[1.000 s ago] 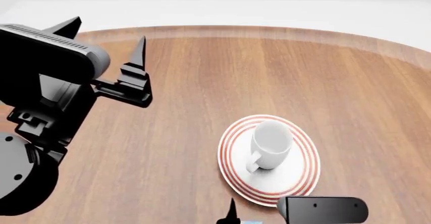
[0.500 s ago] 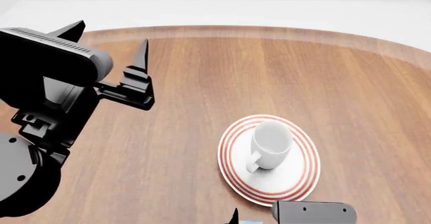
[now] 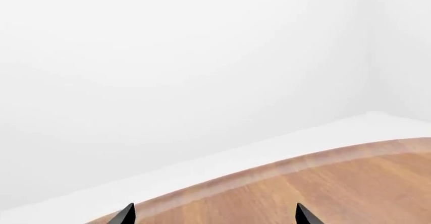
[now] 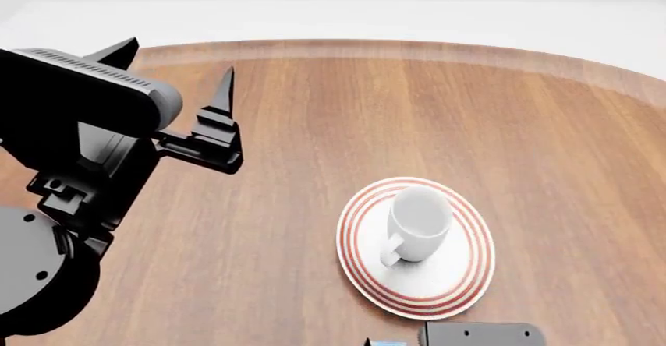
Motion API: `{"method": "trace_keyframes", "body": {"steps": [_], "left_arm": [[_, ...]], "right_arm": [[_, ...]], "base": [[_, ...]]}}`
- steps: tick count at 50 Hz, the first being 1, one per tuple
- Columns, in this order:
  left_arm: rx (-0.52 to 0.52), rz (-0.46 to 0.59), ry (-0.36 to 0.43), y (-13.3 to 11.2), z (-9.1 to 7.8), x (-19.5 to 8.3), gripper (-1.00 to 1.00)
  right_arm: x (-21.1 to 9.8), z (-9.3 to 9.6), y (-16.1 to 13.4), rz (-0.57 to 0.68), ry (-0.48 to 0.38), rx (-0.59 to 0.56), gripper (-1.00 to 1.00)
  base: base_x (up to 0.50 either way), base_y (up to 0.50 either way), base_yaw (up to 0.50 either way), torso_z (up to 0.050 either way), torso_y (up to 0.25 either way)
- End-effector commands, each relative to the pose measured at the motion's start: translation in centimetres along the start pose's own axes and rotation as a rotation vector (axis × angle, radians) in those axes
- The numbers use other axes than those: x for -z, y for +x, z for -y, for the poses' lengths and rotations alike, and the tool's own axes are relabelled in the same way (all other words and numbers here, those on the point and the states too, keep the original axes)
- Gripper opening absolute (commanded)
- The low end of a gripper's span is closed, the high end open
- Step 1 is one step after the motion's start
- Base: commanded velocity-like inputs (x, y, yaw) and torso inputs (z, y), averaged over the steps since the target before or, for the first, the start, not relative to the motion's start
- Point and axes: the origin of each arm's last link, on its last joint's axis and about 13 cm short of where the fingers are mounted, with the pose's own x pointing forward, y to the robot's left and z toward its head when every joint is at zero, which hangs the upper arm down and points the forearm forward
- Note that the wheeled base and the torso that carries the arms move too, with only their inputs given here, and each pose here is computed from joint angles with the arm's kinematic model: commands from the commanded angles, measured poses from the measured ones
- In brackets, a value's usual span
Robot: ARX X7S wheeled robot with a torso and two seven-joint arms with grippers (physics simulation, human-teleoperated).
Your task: Pick up the white mug and put it on the plate, and put the chocolate pudding to the right of the plate.
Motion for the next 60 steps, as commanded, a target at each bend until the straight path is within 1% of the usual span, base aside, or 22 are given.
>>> {"method": "trace_keyframes", "body": {"steps": [1, 5, 17, 28, 37, 48, 60], "left_arm": [[0.018, 0.026, 0.01, 0.3, 0.1, -0.2, 1.0], [0.017, 0.025, 0.011, 0.4, 0.1, -0.2, 1.0], [0.02, 0.019, 0.011, 0.4, 0.2, -0.1, 1.0], [0.021, 0.02, 0.009, 0.5, 0.3, -0.1, 1.0], [0.018, 0.015, 0.006, 0.4, 0.2, 0.1, 1.0], [0.023, 0.011, 0.006, 0.5, 0.3, 0.2, 1.0], [0.024, 0.008, 0.005, 0.6, 0.4, 0.4, 1.0]], "right_arm": [[0.0, -0.3, -0.3, -0.008, 0.015, -0.031, 1.0], [-0.1, -0.3, -0.2, -0.018, 0.018, -0.053, 1.0], [0.0, -0.1, 0.1, -0.05, 0.036, -0.047, 1.0], [0.5, 0.0, 0.5, -0.066, 0.026, -0.039, 1.0], [0.9, -0.3, 0.6, -0.078, 0.002, -0.076, 1.0], [1.0, 0.0, 1.6, -0.092, 0.021, -0.06, 1.0], [1.4, 0.1, 2.0, -0.109, 0.018, -0.05, 1.0]], "base": [[0.0, 0.0, 0.0, 0.0, 0.0], [0.0, 0.0, 0.0, 0.0, 0.0], [0.0, 0.0, 0.0, 0.0, 0.0], [0.0, 0.0, 0.0, 0.0, 0.0], [0.0, 0.0, 0.0, 0.0, 0.0], [0.0, 0.0, 0.0, 0.0, 0.0], [0.0, 0.0, 0.0, 0.0, 0.0]]}}
